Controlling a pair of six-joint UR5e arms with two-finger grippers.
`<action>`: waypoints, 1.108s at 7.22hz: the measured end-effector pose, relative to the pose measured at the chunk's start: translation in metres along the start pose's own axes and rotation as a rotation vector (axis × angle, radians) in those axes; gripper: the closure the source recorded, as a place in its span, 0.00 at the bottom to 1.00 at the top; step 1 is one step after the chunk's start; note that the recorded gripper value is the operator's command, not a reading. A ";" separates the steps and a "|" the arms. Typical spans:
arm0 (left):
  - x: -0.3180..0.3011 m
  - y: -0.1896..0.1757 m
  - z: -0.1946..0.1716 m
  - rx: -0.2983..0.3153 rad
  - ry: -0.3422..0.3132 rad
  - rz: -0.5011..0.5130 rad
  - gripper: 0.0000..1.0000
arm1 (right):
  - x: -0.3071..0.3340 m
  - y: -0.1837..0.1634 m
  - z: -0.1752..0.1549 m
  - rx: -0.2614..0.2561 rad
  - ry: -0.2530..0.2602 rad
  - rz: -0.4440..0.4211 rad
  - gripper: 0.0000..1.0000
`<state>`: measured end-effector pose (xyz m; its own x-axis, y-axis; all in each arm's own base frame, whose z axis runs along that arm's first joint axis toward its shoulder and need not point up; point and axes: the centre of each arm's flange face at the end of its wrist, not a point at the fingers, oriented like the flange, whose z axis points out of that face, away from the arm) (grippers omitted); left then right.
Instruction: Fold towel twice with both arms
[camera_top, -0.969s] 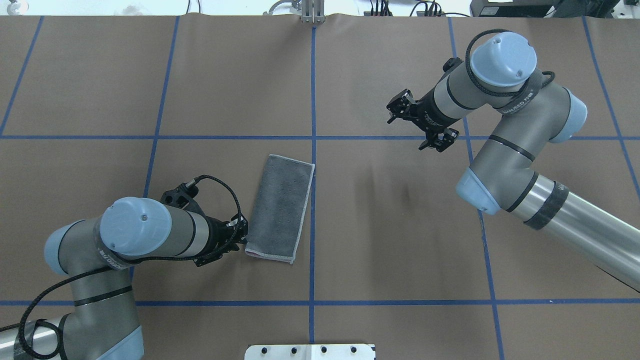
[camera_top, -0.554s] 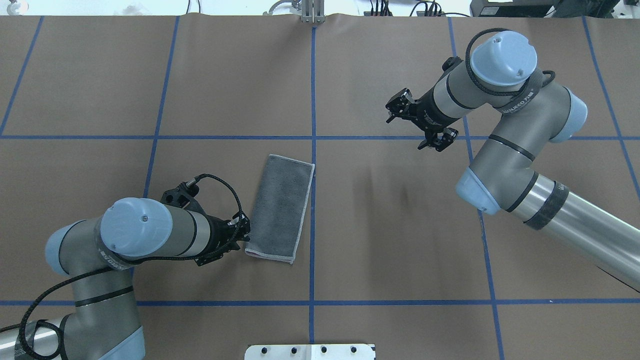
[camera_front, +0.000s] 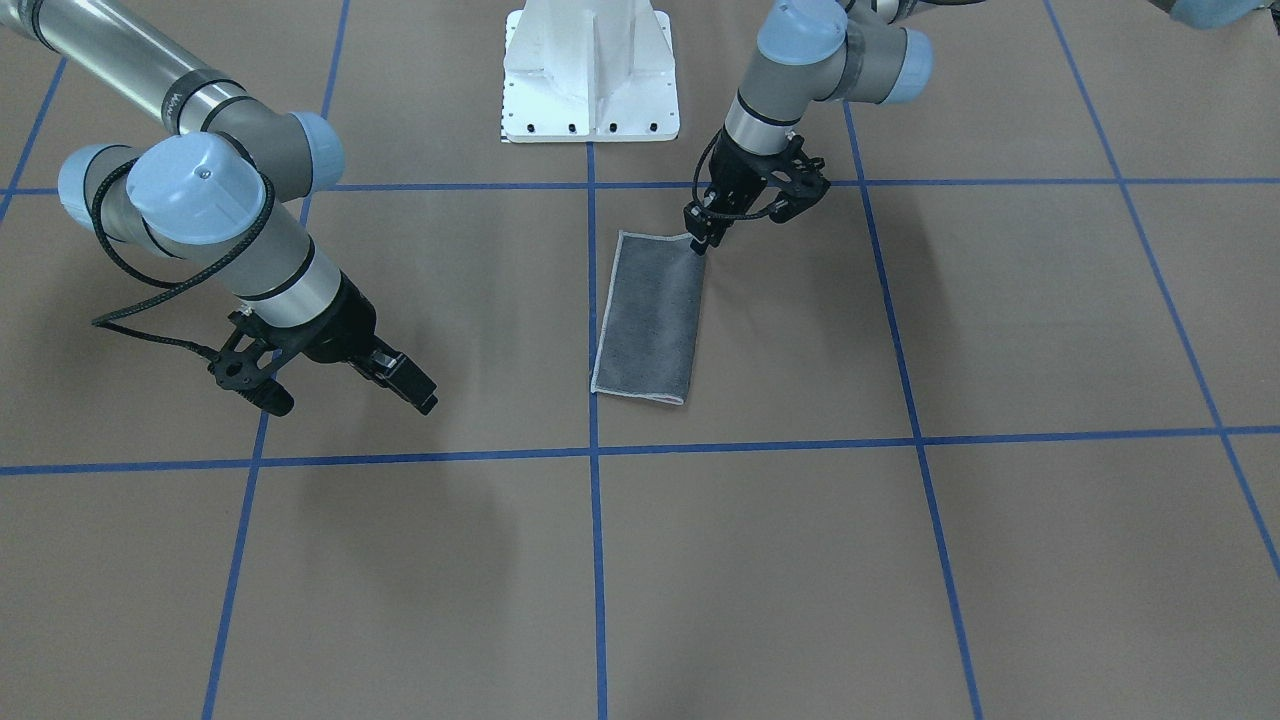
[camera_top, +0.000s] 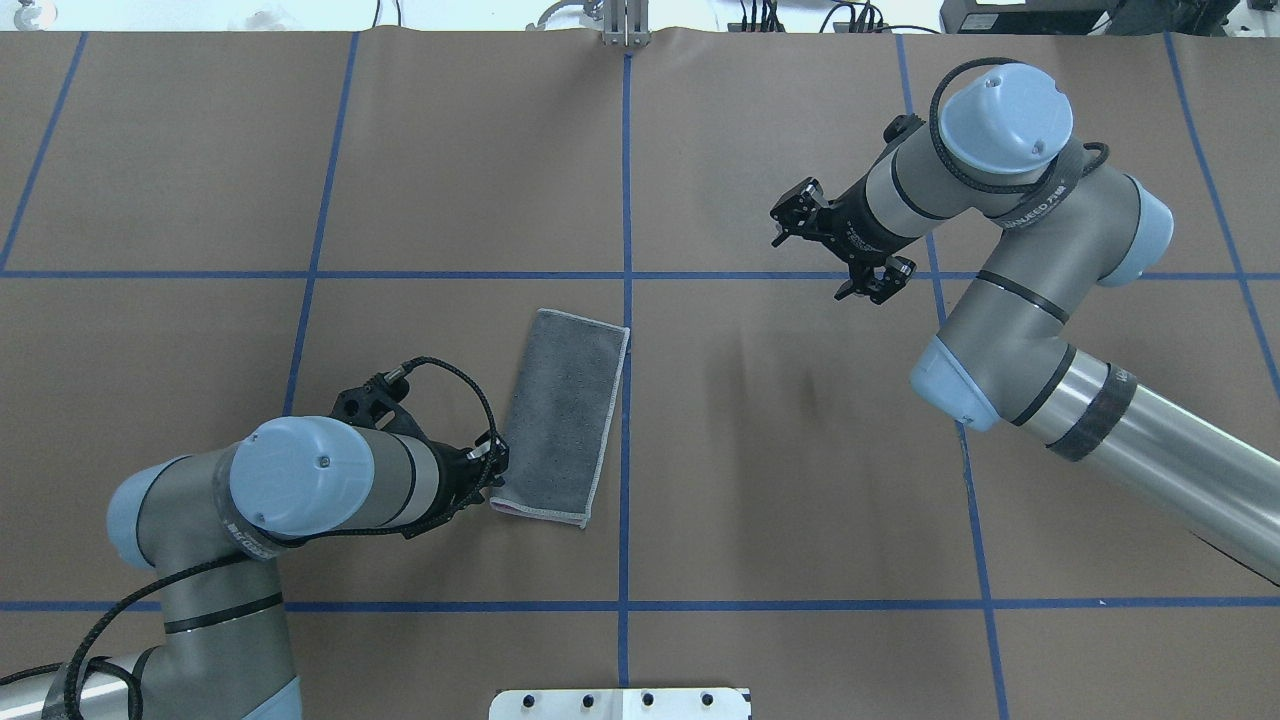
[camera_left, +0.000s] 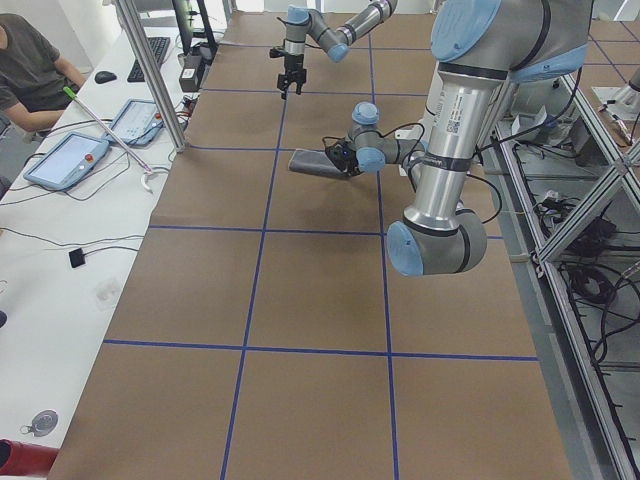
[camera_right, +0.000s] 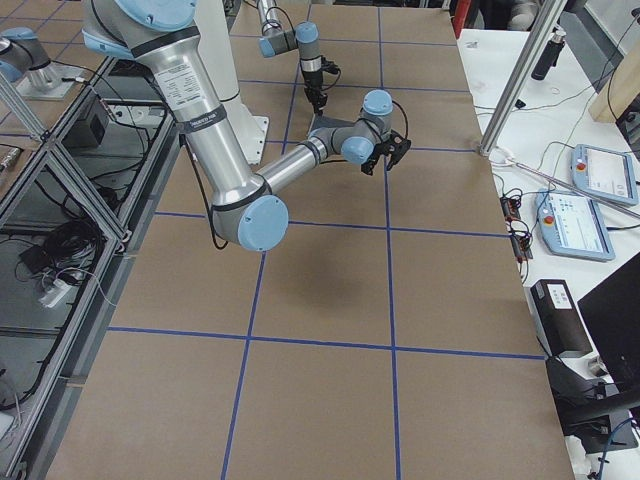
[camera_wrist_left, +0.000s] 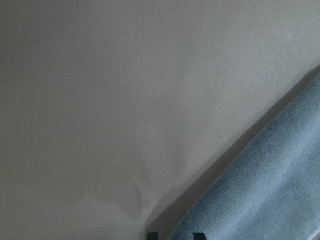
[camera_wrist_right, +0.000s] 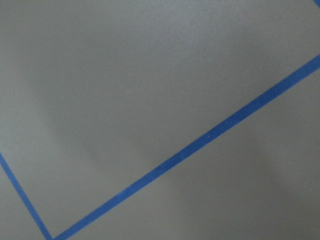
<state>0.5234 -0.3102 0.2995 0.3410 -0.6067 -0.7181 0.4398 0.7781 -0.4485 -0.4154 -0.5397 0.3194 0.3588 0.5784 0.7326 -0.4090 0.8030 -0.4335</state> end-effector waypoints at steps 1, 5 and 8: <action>0.000 0.009 0.002 -0.003 -0.013 0.006 0.65 | 0.000 0.000 0.001 0.001 0.001 0.000 0.00; 0.014 0.026 0.002 0.002 -0.046 0.011 0.67 | 0.003 -0.001 0.005 0.002 0.009 0.002 0.00; 0.009 0.020 0.005 0.013 -0.059 0.012 0.69 | 0.003 -0.001 0.006 0.002 0.011 0.003 0.00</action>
<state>0.5391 -0.3007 0.2867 0.3947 -0.6065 -0.6902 0.4463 0.7832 -0.4330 -0.4188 -0.5394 0.3252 0.3668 0.5820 0.7258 -0.4120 0.8011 -0.4342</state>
